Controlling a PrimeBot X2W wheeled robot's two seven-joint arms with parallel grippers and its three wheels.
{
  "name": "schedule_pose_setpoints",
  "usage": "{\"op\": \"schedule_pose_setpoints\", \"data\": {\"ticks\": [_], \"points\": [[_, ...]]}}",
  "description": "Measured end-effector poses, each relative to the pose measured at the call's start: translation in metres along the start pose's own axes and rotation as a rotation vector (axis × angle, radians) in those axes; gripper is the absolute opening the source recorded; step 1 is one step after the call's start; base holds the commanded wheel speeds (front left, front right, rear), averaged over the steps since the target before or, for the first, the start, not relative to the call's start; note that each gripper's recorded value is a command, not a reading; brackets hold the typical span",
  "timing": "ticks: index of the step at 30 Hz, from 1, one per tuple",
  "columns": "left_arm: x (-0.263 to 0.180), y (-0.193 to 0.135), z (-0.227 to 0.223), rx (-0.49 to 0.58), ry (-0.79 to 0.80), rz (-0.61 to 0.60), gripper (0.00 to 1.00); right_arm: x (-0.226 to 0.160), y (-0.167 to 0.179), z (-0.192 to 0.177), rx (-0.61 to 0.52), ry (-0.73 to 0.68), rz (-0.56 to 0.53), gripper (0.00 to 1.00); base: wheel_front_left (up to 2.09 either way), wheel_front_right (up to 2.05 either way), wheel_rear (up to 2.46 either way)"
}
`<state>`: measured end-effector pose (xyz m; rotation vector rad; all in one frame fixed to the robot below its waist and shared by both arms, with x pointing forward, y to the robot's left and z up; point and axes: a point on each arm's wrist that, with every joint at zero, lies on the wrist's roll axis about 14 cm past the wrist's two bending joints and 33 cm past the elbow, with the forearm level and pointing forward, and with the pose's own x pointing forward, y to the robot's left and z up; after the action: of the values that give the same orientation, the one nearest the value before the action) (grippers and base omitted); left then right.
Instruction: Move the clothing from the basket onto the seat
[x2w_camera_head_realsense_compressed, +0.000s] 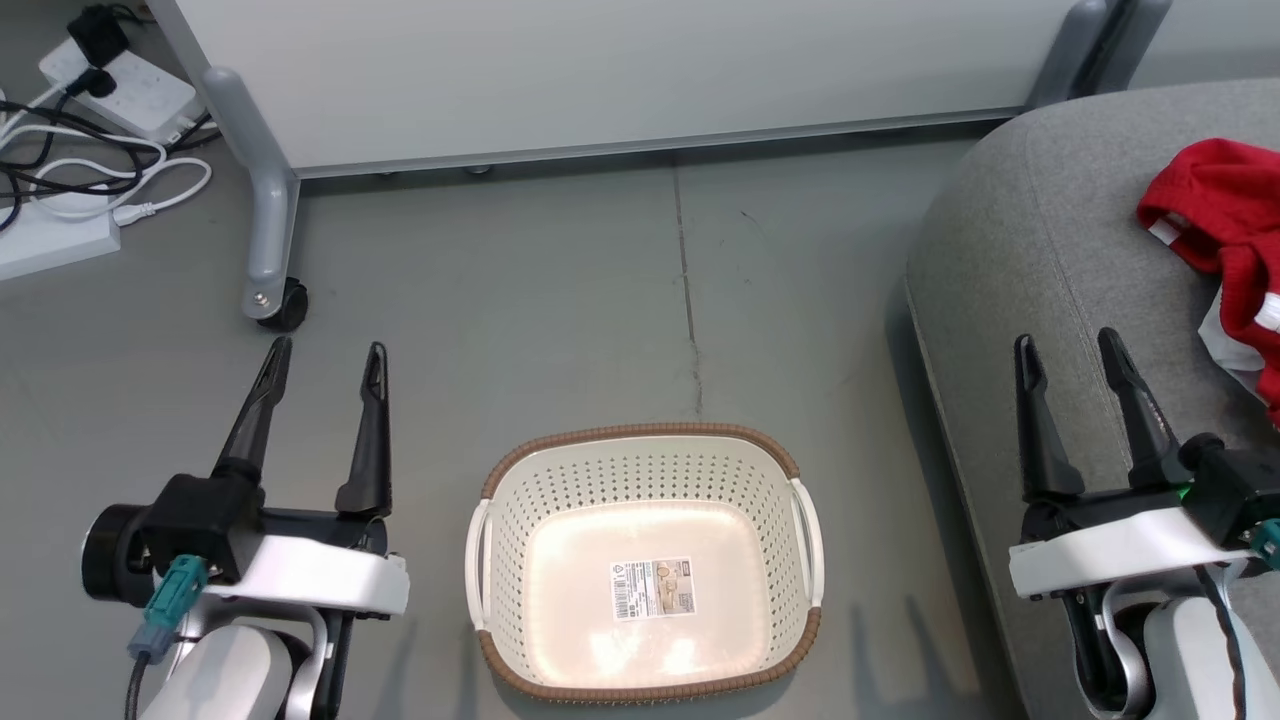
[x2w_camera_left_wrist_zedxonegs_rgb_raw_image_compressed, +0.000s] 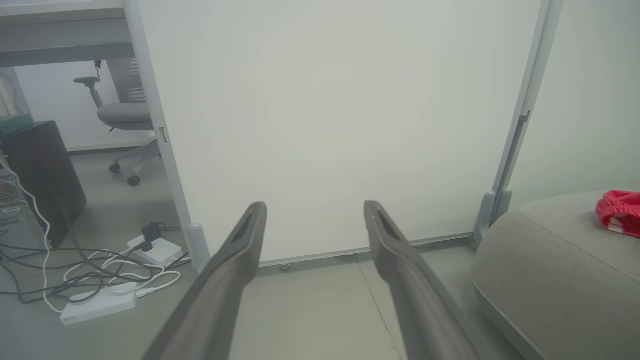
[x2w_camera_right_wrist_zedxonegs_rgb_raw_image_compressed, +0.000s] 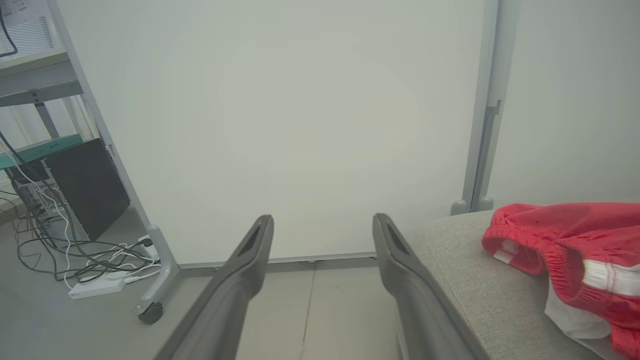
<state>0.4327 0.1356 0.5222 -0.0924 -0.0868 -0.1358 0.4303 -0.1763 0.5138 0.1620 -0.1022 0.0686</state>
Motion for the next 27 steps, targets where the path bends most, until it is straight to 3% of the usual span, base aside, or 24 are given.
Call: {"op": "schedule_pose_setpoints", "data": {"ticks": [10,27], "points": [[-0.023,0.035,0.012,0.002,-0.030,0.133,1.00,-0.020,0.011,0.005,0.013,0.005,0.025,1.00,0.00,0.00,0.00],[-0.058,0.031,0.001,0.043,0.013,0.113,1.00,-0.049,0.005,0.011,0.016,0.013,-0.002,1.00,0.00,0.00,0.00]]}}
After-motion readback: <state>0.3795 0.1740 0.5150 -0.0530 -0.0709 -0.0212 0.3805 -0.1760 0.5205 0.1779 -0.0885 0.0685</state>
